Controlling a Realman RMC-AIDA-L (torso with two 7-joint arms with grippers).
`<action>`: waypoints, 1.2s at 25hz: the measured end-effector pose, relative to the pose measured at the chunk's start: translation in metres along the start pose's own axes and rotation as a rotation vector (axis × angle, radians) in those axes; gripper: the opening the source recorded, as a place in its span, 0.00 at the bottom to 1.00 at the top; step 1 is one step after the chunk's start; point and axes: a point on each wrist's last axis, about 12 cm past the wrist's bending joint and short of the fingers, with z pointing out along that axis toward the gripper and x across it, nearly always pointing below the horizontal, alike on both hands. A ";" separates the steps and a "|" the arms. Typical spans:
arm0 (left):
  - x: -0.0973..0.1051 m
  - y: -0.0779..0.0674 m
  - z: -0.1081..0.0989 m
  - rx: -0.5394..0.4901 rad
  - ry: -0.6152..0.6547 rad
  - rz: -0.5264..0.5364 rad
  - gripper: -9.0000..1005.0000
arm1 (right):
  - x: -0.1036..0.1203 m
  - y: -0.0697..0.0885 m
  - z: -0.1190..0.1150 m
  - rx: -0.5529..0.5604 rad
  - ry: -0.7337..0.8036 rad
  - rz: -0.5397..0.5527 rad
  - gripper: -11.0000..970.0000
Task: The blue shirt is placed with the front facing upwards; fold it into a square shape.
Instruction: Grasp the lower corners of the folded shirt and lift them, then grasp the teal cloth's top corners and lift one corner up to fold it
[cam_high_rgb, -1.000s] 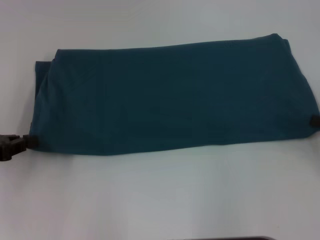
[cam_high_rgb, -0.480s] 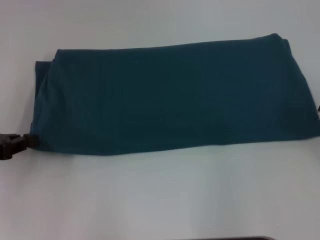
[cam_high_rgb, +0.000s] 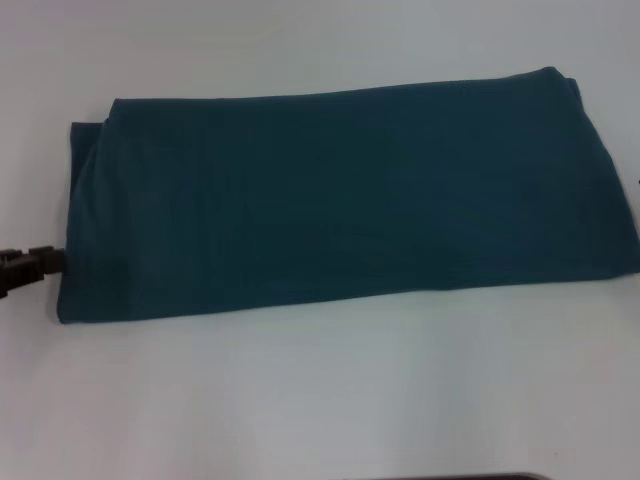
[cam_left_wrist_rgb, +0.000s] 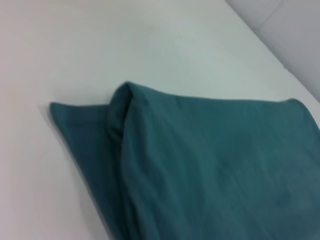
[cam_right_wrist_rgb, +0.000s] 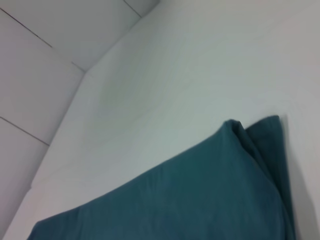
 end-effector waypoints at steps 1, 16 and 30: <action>-0.001 0.001 -0.001 -0.003 -0.007 -0.002 0.09 | -0.001 0.001 0.001 -0.003 -0.003 -0.005 0.61; -0.010 0.005 0.002 -0.031 -0.042 -0.056 0.54 | -0.012 0.007 0.012 -0.032 0.006 -0.109 0.75; -0.046 -0.003 0.049 -0.003 -0.066 0.001 0.53 | -0.018 0.014 0.037 -0.051 0.045 -0.136 0.75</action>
